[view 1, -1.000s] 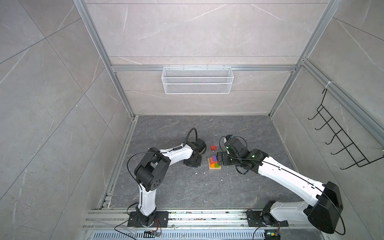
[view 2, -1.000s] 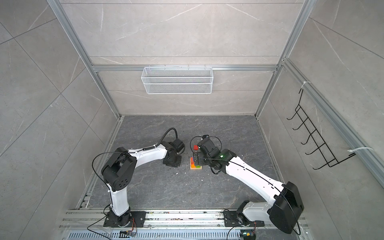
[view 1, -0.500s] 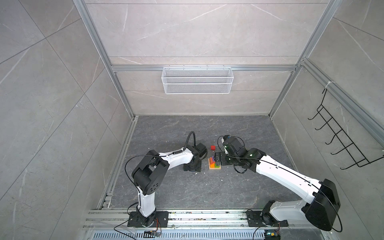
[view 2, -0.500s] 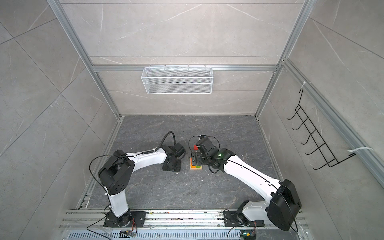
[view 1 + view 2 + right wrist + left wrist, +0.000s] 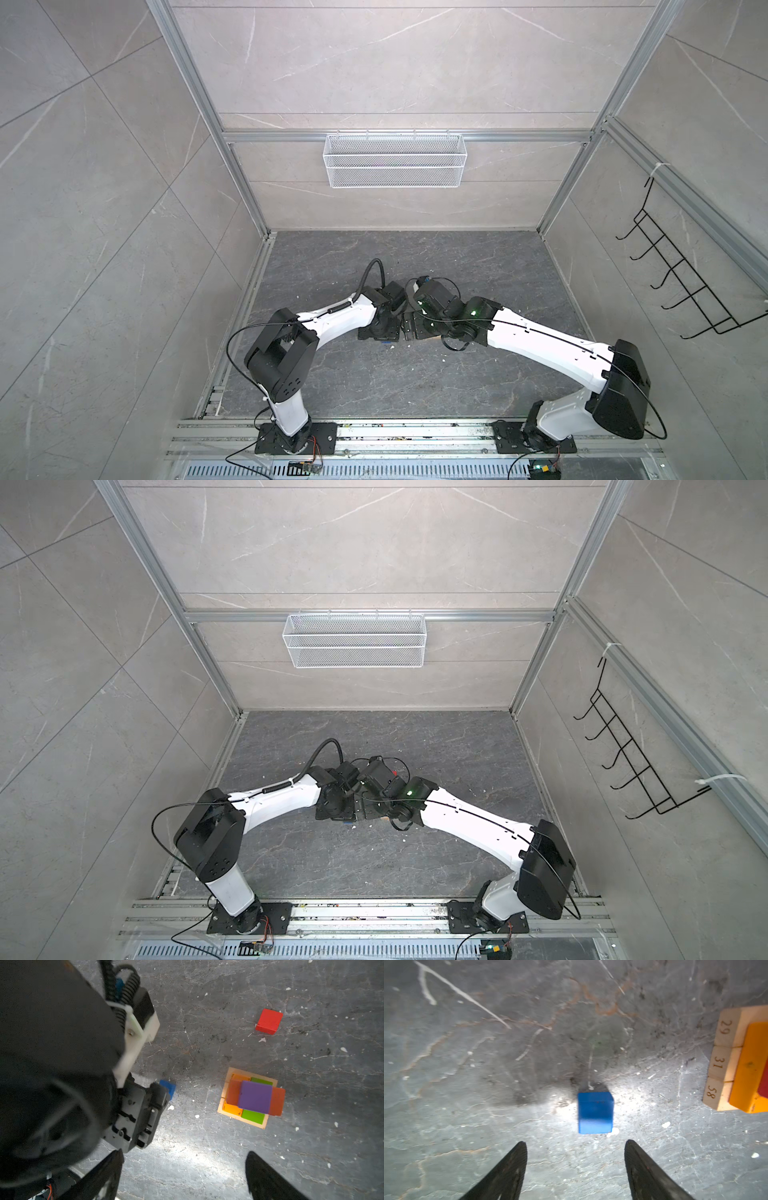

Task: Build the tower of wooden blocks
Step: 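Carry the blue cube with the left gripper toward the stack, then set down the blue cube with the left gripper while the right gripper approaches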

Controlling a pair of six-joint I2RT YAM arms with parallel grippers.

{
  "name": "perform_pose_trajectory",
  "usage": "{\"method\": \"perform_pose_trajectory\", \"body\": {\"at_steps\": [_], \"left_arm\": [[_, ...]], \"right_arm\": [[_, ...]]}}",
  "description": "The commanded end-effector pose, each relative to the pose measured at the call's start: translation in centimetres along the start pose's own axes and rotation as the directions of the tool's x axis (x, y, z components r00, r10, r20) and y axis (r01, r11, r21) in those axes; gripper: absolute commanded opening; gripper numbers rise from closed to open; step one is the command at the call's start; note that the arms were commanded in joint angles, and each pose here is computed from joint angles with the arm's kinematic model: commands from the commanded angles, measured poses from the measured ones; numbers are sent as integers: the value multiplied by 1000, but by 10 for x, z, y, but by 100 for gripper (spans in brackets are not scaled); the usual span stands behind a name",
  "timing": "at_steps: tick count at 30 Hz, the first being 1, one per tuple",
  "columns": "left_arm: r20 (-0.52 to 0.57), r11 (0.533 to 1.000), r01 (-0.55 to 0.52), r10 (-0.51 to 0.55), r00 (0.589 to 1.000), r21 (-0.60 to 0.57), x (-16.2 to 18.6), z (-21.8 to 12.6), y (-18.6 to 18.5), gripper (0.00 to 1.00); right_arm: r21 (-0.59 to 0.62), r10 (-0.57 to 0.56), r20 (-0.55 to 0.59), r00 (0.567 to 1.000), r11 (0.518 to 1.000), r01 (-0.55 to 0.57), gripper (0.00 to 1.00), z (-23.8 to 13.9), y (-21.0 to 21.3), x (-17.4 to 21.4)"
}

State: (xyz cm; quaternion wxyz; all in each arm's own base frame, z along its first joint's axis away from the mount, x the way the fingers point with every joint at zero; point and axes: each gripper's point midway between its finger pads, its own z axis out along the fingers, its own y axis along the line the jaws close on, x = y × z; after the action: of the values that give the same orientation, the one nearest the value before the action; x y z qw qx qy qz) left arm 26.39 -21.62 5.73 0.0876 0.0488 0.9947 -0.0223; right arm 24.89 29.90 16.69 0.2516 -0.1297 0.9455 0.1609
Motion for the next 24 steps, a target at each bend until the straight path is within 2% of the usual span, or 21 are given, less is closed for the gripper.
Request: {"method": "perform_pose_trajectory", "body": {"at_steps": [1,7,11,15,24], "left_arm": [[23,1000,7,-8,1000,27,-15,-25,21,77],[59,997,51,-55,997,61,-34,-46,50,77],[102,993,68,-78,992,93,-44,-66,68,81],[132,990,93,-106,986,103,-49,-86,91,83],[214,980,124,-157,964,158,-50,-119,121,83]], "right_arm": [[21,29,10,1000,999,-29,89,1,3,-2],[19,25,-15,1000,1000,-25,83,16,15,3],[26,25,-40,999,999,-24,76,27,22,8],[10,22,-60,998,1000,-21,72,40,37,12],[71,83,-113,990,995,-75,58,84,43,21]]}}
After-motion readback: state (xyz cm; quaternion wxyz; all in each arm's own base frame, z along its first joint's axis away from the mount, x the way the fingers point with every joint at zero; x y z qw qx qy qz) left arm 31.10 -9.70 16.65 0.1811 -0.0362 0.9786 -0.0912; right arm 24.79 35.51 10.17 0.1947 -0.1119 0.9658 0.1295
